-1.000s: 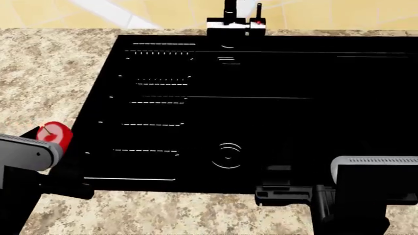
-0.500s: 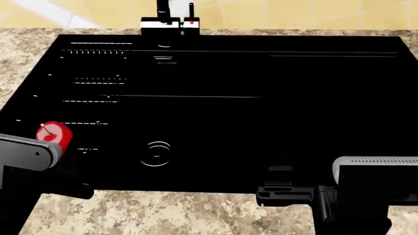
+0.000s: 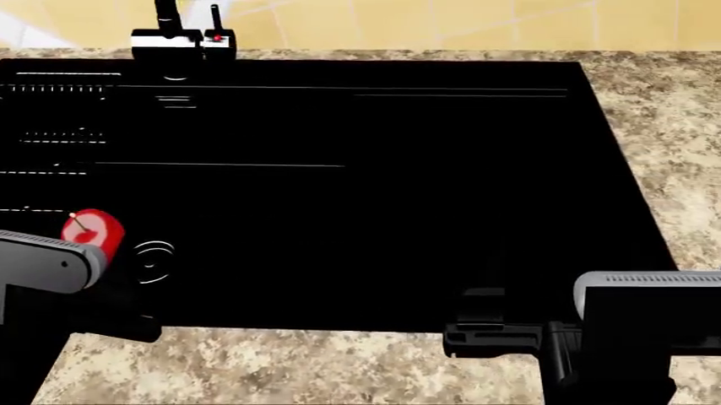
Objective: Place the cherry and the sweet potato on separate cutting boards.
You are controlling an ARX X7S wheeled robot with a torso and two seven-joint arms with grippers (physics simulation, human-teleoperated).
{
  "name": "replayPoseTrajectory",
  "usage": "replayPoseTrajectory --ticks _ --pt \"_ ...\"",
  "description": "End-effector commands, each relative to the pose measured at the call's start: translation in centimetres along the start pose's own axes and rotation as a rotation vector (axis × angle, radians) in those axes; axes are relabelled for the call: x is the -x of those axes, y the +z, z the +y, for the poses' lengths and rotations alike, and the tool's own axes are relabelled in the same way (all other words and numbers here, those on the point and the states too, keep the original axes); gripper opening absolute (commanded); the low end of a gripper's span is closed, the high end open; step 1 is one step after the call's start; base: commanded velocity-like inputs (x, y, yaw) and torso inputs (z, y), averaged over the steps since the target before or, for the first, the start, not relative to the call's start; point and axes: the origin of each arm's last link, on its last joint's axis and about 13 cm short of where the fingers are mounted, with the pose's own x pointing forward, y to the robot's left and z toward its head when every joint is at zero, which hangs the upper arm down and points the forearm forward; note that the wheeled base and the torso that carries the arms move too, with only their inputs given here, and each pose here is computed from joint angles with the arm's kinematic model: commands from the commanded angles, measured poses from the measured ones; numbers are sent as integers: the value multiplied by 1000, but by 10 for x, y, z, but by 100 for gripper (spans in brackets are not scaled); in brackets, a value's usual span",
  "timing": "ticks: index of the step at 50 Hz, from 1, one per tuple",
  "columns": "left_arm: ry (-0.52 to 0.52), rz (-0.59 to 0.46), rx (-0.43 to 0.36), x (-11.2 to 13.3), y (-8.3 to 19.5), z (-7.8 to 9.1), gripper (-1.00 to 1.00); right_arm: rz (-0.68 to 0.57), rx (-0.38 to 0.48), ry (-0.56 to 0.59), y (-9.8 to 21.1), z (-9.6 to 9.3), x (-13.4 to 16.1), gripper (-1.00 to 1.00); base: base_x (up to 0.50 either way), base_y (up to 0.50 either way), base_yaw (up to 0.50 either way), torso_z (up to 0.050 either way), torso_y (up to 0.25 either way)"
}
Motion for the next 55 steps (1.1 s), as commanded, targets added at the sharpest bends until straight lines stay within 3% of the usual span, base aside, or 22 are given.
replayPoseTrajectory --ticks 1,19,55 --pt "1 1 10 0 0 -1 -100 -1 3 2 0 0 1 100 0 -500 0 0 0" --pt "1 5 19 0 -2 5 -100 3 12 0 0 -1 0 100 -3 -500 0 0 0" --pt "-5 8 11 -2 -4 0 -100 -7 18 -1 3 -1 2 100 -3 -500 0 0 0"
